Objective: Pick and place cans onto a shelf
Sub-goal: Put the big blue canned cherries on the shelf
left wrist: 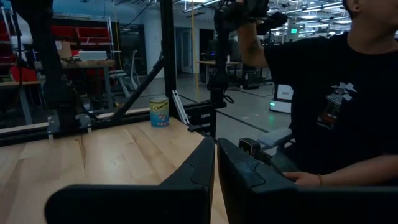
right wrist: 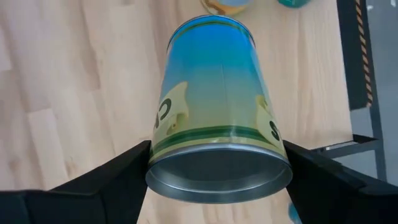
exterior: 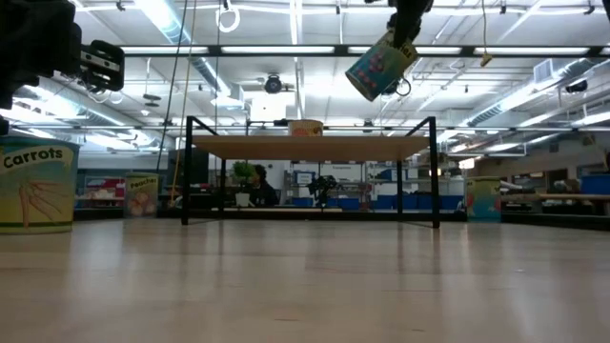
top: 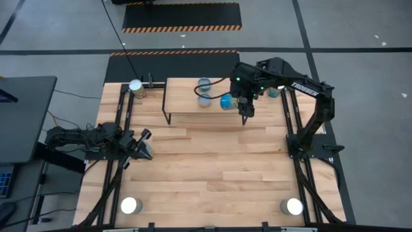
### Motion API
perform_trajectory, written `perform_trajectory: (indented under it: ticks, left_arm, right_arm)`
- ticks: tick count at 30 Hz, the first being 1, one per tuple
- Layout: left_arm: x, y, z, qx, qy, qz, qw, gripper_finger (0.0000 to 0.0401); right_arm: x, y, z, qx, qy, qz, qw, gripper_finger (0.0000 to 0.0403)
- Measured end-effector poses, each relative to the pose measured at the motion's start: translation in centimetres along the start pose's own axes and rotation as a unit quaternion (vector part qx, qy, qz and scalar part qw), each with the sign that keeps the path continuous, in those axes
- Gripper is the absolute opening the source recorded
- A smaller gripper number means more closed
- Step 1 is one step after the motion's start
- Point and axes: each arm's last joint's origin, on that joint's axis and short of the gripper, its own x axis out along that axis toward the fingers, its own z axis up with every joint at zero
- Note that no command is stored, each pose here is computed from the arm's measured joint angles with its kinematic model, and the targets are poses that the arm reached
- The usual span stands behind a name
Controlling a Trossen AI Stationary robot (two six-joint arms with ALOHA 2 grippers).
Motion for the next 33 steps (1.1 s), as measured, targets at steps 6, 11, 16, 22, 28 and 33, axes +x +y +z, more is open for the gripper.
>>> perform_trajectory:
  ticks: [6, 11, 16, 22, 28, 33]
  left_arm:
    - [0.0, 0.0, 0.0, 0.000, 0.000, 0.000, 1.000, 0.0027]
    - [0.0, 0.0, 0.0, 0.000, 0.000, 0.000, 1.000, 0.0027]
    - [0.0, 0.0, 0.0, 0.000, 0.000, 0.000, 1.000, 0.0027]
    - [0.0, 0.0, 0.0, 0.000, 0.000, 0.000, 1.000, 0.0027]
    - [0.0, 0.0, 0.0, 0.000, 0.000, 0.000, 1.000, 0.0027]
    - [0.0, 0.0, 0.0, 0.000, 0.000, 0.000, 1.000, 0.0027]
  right_arm:
    - [-0.5, 3.2, -0.6, -0.025, -0.003, 0.052, 0.998, 0.0332]
    - [1.7, 6.5, -1.2, -0.045, 0.049, 0.067, 0.996, 0.0332]
    - [6.1, 10.2, -3.0, -0.070, 0.130, 0.086, 0.985, 0.0332]
    - [11.3, 13.6, -5.6, -0.066, 0.181, 0.125, 0.973, 0.0332]
    - [14.2, 14.7, -8.7, -0.007, 0.265, 0.111, 0.958, 0.0332]
    - [16.0, 14.9, -9.7, 0.027, 0.302, 0.103, 0.947, 0.0332]
